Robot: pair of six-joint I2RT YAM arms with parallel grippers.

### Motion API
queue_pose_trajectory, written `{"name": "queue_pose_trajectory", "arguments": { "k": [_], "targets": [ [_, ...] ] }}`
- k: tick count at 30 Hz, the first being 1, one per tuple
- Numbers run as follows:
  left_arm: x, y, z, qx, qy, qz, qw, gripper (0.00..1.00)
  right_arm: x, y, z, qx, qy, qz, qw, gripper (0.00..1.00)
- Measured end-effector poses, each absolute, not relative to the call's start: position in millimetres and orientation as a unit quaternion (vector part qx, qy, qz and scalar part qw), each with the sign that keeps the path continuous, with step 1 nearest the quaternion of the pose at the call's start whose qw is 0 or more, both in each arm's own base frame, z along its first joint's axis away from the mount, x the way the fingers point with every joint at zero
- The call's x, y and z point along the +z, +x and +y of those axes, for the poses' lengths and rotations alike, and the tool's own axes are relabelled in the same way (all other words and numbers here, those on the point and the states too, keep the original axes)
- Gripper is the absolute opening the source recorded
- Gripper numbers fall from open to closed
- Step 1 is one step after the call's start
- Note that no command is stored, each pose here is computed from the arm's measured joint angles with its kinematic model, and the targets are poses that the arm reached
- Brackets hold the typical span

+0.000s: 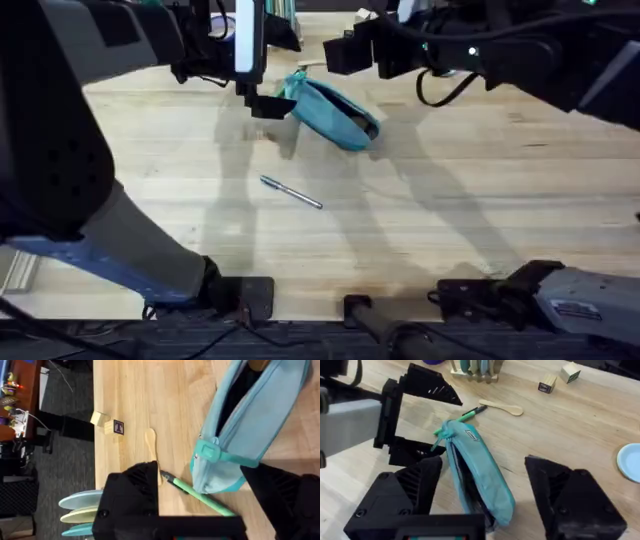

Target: Unzip the bag, pick up the pens from the table one at a time and place them inside, then zip the bag closed.

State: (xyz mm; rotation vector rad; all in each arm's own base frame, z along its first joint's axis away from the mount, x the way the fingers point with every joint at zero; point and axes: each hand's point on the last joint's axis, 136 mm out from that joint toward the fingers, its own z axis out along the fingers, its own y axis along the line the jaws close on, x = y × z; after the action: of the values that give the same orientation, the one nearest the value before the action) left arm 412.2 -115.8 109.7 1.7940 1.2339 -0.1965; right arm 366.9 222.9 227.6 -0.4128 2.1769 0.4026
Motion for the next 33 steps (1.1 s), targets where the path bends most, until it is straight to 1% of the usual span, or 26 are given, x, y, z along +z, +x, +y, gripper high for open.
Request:
{"name": "queue_pose_trajectory", "arguments": {
  "k": [2,6,11,14,20,26,29,33],
  "targets": [
    [118.0,409.5,-115.5,-0.075,0.730,0.499,0.461,0.993,227.7,366.9,222.8,0.161,-0.165,0.873,0.430,0.997],
    [153.8,401.6,-113.3,-0.053,0.723,0.505,0.469,0.993,227.6,366.9,222.9,0.161,-0.165,0.873,0.430,0.997],
    [198.9,382.9,-110.4,-0.056,0.679,0.557,0.476,0.994,227.6,367.0,222.8,0.161,-0.165,0.873,0.430,0.998],
    [213.6,362.7,-109.5,-0.071,0.660,0.585,0.466,0.993,227.6,366.9,222.9,0.161,-0.165,0.873,0.430,0.998],
    [227.3,318.5,-106.8,-0.100,0.636,0.632,0.431,0.993,227.7,367.0,222.9,0.161,-0.165,0.873,0.430,0.998],
    [233.0,278.6,-107.2,-0.132,0.619,0.663,0.400,0.993,227.6,367.0,222.8,0.161,-0.165,0.873,0.430,0.998],
    [234.4,266.0,-106.8,-0.140,0.614,0.672,0.390,0.993,227.9,366.9,222.9,0.162,-0.165,0.872,0.431,0.998],
    [237.4,258.8,-106.3,-0.138,0.613,0.675,0.387,0.993,227.7,367.0,222.9,0.162,-0.165,0.873,0.430,0.998]
  ]
}}
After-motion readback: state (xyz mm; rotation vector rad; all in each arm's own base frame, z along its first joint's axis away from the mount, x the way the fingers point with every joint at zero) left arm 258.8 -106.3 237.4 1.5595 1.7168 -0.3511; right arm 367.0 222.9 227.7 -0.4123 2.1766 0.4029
